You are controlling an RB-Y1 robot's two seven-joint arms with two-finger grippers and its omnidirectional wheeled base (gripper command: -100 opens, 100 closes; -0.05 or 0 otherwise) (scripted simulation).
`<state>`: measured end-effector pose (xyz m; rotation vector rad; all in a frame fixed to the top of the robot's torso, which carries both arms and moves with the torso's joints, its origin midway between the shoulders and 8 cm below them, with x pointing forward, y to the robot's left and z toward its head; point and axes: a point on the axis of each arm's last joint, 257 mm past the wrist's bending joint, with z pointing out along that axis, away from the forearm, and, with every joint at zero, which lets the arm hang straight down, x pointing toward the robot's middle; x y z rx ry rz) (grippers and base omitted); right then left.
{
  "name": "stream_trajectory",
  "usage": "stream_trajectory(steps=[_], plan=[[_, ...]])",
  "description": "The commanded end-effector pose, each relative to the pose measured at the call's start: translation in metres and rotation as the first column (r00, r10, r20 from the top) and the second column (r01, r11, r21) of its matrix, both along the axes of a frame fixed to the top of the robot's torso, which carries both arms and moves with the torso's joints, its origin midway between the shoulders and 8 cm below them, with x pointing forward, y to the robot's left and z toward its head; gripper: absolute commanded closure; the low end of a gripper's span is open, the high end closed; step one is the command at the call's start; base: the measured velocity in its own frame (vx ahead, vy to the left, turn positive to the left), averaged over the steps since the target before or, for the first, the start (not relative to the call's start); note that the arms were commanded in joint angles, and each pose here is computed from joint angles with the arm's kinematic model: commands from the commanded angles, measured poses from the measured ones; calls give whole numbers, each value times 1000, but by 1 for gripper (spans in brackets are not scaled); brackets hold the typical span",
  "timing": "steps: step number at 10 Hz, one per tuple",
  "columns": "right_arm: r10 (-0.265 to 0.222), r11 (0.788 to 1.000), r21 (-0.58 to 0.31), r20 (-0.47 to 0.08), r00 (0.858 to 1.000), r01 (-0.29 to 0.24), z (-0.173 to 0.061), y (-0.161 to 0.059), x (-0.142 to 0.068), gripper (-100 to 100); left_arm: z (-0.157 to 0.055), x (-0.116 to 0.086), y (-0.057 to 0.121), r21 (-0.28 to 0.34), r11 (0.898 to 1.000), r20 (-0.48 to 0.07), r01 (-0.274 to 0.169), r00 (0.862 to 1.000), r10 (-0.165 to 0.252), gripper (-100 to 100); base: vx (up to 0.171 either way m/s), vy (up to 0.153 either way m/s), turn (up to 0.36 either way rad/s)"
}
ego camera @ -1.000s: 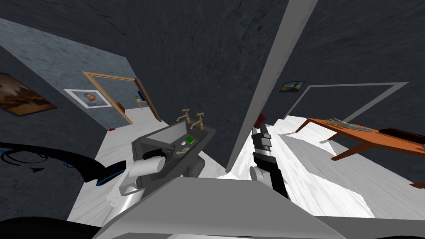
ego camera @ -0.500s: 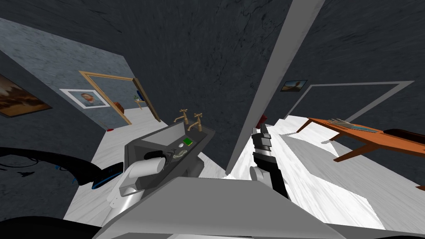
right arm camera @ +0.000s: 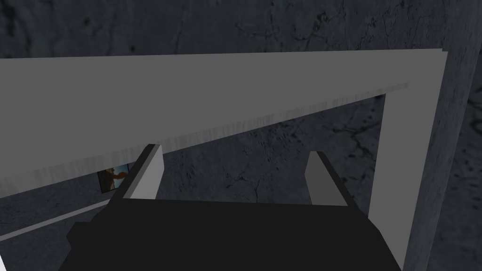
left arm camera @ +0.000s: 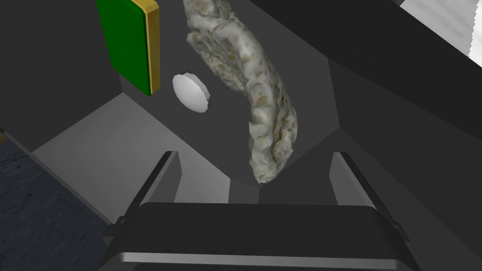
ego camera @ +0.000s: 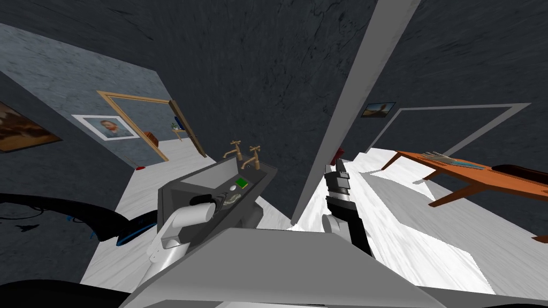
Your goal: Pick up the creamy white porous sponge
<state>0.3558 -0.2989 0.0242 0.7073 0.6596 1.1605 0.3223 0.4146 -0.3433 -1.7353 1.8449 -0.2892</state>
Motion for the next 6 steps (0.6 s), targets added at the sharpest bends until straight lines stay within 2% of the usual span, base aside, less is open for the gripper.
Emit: stream_trajectory(steps=[1, 2, 6], plan=[[0, 1000, 0, 0, 1000, 0, 0, 0, 0, 0, 0, 0, 0, 0, 1000, 0, 0, 1000, 0, -100, 4, 5, -3], [0, 1000, 0, 0, 1000, 0, 0, 0, 0, 0, 0, 0, 0, 0, 1000, 2, 0, 1000, 0, 100, 0, 0, 0], [0, 1000, 0, 0, 1000, 0, 0, 0, 0, 0, 0, 0, 0, 0, 1000, 0, 0, 1000, 0, 100, 0, 0, 0]])
